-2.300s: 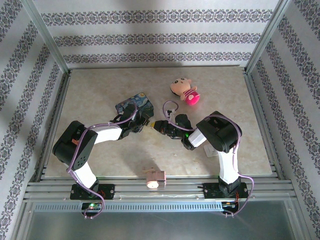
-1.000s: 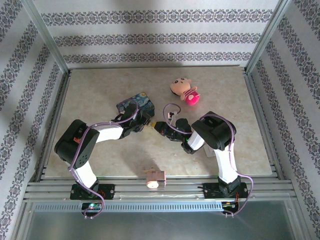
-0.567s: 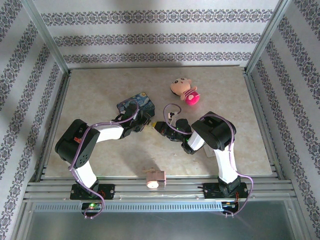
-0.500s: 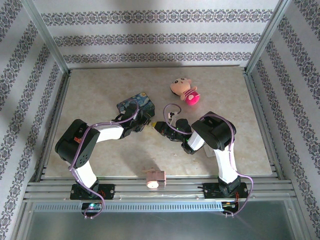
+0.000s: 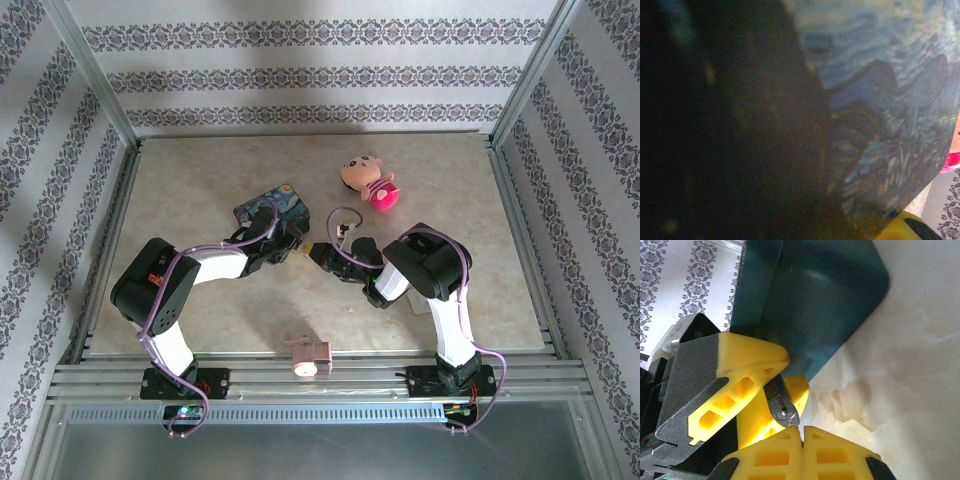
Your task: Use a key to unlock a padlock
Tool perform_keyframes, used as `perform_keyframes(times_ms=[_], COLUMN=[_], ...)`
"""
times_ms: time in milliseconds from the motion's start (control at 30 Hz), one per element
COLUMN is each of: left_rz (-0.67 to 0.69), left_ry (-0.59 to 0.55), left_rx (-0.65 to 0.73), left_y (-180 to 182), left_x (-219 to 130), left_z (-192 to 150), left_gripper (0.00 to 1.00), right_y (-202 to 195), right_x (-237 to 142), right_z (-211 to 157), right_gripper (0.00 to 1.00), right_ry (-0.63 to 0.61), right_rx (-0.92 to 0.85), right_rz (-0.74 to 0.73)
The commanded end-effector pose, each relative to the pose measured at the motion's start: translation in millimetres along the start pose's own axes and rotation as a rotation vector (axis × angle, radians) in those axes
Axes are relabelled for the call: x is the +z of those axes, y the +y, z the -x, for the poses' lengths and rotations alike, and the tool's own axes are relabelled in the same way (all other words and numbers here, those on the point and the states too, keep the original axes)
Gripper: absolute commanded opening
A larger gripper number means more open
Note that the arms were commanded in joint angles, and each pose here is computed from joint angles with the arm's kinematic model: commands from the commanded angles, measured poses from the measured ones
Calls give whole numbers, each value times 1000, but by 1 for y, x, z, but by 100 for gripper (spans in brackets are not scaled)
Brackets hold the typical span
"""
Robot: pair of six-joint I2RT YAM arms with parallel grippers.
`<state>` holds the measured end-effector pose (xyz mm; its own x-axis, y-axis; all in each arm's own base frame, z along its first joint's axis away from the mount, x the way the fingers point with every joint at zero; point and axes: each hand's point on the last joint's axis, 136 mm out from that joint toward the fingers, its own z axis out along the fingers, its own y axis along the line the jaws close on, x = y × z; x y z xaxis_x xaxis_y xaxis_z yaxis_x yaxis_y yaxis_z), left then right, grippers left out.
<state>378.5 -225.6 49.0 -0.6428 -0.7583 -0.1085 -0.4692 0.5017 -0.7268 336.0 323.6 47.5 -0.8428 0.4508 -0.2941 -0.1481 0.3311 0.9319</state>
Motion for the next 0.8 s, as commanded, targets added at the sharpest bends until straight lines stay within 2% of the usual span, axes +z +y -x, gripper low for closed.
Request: perform_keyframes(times_ms=[0,400,767], left_rz=[7,67,60], left_ry=[314,331,347], left_rx=[-2,16,41], left_y=[3,23,15], left_x=[-1,-4,-2], left_z=[-81,-87,-92], left_gripper=[4,4,4], right_y=[10,18,42], right_x=[11,7,10], right_z=[14,19,17], right_gripper=[0,0,0], right_ry=[-51,-47,-13], right_rx=[-22,-46,-104], right_rz=[40,61,102])
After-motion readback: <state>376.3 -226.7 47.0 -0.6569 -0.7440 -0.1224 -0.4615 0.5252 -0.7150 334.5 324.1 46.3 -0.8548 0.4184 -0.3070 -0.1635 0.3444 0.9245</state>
